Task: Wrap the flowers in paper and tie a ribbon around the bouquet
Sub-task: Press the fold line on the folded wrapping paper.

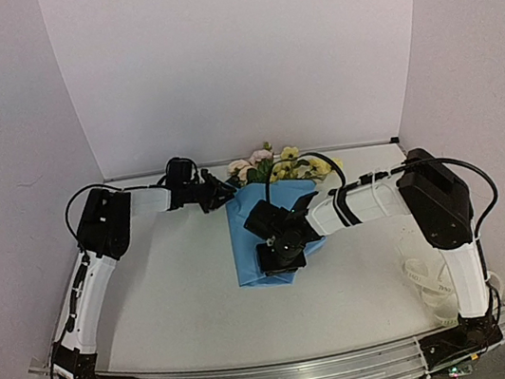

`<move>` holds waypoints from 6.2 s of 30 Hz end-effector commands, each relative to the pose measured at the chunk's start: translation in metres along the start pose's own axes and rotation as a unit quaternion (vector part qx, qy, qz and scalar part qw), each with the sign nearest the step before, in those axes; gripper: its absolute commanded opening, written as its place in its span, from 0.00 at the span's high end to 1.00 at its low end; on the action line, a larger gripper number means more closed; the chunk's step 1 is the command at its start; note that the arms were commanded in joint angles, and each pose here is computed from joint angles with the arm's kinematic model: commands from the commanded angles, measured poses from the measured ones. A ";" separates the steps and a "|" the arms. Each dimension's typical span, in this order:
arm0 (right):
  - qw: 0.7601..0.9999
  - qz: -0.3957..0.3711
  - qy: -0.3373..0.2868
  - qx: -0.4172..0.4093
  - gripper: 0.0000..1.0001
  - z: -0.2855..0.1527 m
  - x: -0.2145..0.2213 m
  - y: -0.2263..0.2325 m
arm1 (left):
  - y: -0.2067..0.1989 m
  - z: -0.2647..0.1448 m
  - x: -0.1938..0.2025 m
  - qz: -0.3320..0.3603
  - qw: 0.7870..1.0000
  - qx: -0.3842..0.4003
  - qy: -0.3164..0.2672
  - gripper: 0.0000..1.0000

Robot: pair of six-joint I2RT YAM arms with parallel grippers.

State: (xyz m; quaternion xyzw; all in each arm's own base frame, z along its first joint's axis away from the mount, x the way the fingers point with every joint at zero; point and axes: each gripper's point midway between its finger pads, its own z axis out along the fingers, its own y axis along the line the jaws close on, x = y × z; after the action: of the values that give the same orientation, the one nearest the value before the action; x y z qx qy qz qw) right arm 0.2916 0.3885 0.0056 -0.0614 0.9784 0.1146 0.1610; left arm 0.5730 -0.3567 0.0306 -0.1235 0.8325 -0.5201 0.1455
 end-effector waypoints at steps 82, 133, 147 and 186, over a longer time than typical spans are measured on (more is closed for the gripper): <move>0.986 -0.001 0.144 0.080 0.74 0.059 0.085 -0.055 | 0.038 -0.077 0.184 0.019 0.985 -0.143 0.091 0.78; 0.988 -0.003 0.146 0.049 0.74 0.046 0.099 -0.062 | -0.021 -0.097 0.271 0.067 0.978 -0.130 0.152 0.74; 0.987 -0.012 0.156 0.029 0.74 0.043 0.101 -0.055 | -0.024 -0.067 0.161 0.051 0.994 -0.083 0.057 0.75; 0.984 -0.025 0.174 0.028 0.74 0.051 0.110 -0.057 | 0.027 -0.010 0.002 -0.018 0.991 -0.120 -0.054 0.75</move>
State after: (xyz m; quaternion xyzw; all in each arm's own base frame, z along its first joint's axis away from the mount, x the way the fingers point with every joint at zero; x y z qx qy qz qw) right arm 0.2882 0.4107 0.0069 -0.0898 0.9597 0.2149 0.1571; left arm 0.5465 -0.3533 0.0311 -0.1540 0.8710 -0.4360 0.1656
